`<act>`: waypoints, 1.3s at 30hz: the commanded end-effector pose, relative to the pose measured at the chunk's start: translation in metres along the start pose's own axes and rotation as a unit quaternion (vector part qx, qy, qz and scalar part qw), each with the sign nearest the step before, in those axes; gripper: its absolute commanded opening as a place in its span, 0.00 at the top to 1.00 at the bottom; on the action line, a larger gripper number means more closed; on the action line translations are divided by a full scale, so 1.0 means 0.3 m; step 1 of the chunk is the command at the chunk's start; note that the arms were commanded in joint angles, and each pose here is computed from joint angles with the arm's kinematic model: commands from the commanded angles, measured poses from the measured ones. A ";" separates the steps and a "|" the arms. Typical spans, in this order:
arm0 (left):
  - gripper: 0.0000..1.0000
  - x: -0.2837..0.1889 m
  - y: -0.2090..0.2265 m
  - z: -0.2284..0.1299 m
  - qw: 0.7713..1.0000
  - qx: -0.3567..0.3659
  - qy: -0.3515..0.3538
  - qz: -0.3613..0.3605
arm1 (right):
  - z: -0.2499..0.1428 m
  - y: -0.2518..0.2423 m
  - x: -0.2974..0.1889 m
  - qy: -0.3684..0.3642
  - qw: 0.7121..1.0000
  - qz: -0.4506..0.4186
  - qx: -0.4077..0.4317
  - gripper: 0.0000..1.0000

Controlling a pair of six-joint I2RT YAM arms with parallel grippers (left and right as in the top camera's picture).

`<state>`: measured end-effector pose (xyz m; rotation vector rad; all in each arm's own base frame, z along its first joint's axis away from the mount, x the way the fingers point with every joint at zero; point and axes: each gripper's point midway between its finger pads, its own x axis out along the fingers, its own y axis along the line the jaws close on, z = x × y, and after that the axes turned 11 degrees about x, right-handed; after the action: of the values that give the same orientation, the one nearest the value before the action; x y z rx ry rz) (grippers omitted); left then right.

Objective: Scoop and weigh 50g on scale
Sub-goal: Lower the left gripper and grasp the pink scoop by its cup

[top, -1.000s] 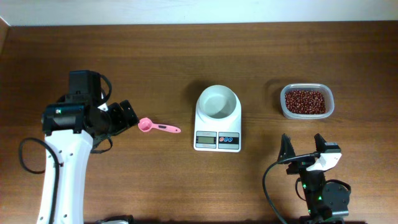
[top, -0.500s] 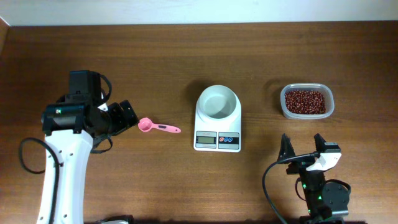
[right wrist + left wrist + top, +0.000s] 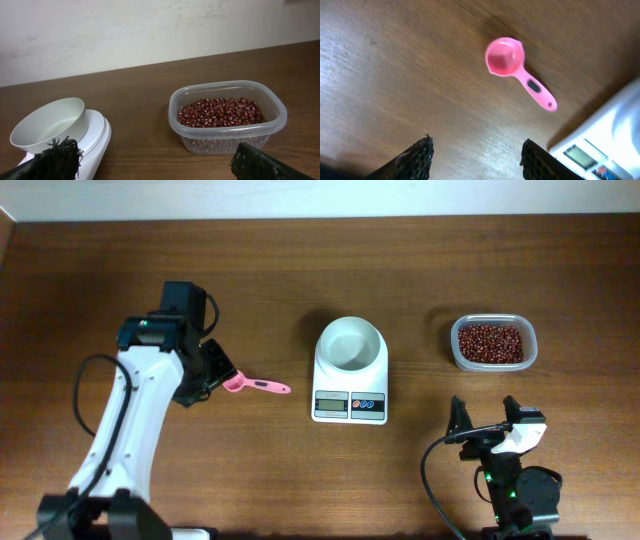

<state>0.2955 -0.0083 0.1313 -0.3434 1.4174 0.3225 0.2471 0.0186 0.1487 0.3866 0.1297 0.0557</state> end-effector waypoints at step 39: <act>1.00 0.578 -0.014 -0.025 0.988 -0.109 0.093 0.048 | -0.010 -0.017 0.002 0.003 1.000 -0.011 -0.003 0.01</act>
<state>0.3513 -0.0158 -0.0026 -0.5328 1.4445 0.4733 0.2473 0.0186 0.1476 0.3864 0.1343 0.0548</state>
